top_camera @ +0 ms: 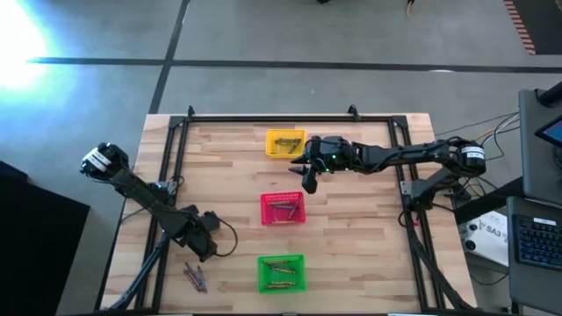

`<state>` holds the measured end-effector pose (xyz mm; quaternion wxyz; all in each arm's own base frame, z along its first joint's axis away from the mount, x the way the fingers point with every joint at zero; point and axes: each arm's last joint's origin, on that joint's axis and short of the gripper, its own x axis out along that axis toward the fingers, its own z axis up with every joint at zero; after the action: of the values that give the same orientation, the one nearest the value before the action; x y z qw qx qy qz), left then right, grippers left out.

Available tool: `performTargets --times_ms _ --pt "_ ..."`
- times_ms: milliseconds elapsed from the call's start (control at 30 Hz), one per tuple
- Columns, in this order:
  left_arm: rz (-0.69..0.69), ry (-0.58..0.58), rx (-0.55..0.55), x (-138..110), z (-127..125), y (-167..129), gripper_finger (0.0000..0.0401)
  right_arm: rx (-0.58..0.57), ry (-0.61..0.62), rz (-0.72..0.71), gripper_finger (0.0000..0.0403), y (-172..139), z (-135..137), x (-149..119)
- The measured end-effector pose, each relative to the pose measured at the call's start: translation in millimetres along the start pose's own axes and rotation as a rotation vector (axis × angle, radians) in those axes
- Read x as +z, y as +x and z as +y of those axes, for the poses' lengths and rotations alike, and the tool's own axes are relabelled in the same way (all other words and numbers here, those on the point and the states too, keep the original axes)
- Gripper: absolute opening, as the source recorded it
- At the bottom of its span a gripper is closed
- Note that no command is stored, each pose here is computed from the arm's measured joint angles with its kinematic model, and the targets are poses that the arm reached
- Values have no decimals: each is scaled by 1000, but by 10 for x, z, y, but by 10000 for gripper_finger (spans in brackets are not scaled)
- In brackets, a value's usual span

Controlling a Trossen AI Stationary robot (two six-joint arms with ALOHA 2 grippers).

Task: Sort crayons
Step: Put the green crayon into the yellow bin

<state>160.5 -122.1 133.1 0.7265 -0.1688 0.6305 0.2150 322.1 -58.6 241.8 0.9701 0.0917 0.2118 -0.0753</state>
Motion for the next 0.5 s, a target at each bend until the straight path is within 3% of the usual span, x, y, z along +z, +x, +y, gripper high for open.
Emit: performTargets --times_ms 133,267,500 --pt "0 8 -2 4 0 1 28 0 0 0 123 0 0 0" --pt "-29 5 -1 22 -7 -34 9 0 1 0 123 0 0 0" --pt "-444 -21 53 178 31 -261 5 50 25 -27 123 22 44 17"
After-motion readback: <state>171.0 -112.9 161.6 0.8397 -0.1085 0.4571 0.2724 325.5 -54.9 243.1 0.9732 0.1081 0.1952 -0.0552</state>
